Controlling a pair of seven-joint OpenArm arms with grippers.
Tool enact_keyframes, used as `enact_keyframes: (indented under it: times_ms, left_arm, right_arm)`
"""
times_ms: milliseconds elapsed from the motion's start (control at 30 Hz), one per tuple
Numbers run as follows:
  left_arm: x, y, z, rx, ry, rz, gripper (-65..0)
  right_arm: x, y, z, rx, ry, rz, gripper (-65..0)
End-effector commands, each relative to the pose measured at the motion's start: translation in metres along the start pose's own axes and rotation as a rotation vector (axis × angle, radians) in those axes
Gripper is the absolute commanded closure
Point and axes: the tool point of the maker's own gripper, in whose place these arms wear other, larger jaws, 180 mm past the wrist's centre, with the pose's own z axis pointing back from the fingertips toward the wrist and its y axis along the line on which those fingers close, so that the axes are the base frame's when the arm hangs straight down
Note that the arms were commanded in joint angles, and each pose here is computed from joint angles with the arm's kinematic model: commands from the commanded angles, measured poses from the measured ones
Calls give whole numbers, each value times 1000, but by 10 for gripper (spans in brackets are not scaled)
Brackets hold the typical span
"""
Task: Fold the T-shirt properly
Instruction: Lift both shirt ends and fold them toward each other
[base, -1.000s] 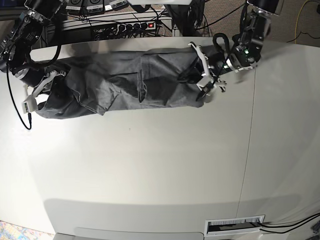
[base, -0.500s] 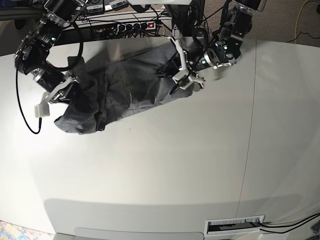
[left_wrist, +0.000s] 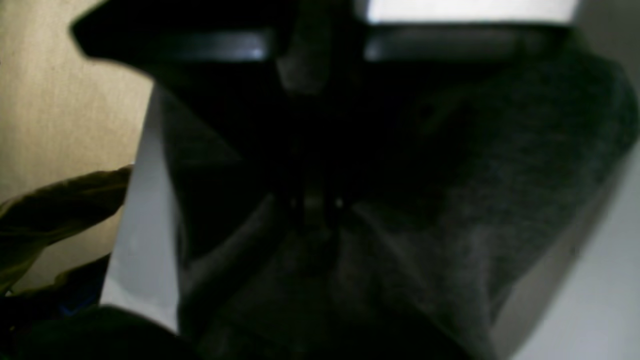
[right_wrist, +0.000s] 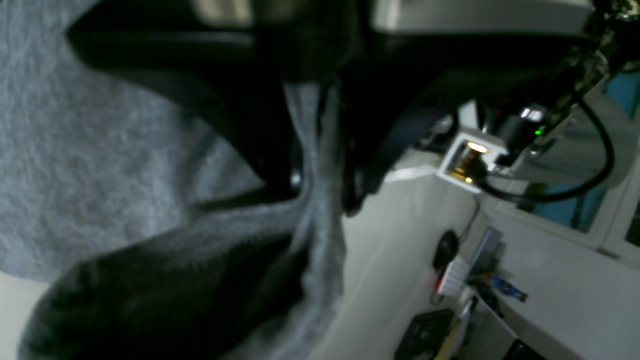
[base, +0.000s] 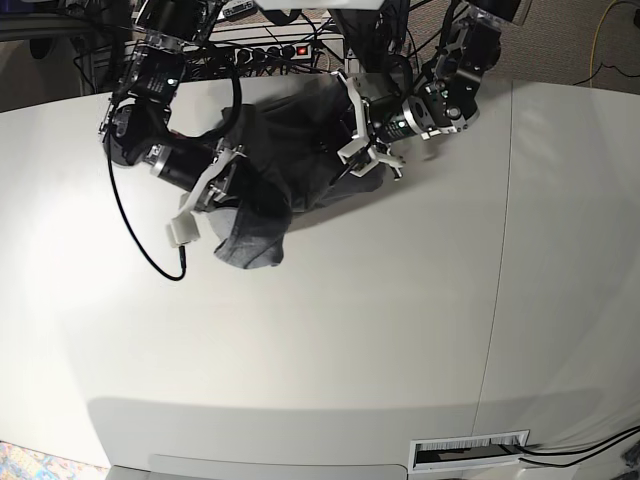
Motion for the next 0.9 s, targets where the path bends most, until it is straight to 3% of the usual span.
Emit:
enact_keyframes:
  times_ms: [0,367,733,867]
  left_arm:
    - [-24,8,4,41,130,-46,0]
    - [-6,11,14,65,182,-119,0]
    - [41,18,63,176,155,-245,0]
    - [29,16,79,188,223,-289,0]
  right_arm:
    - [15,8,-1,27,-50,31,0]
    - [13,18,-12,55,-70,4,0]
    - [13,18,-12,56,-70,4,0]
    - [13,18,-12,56,-70,4,0]
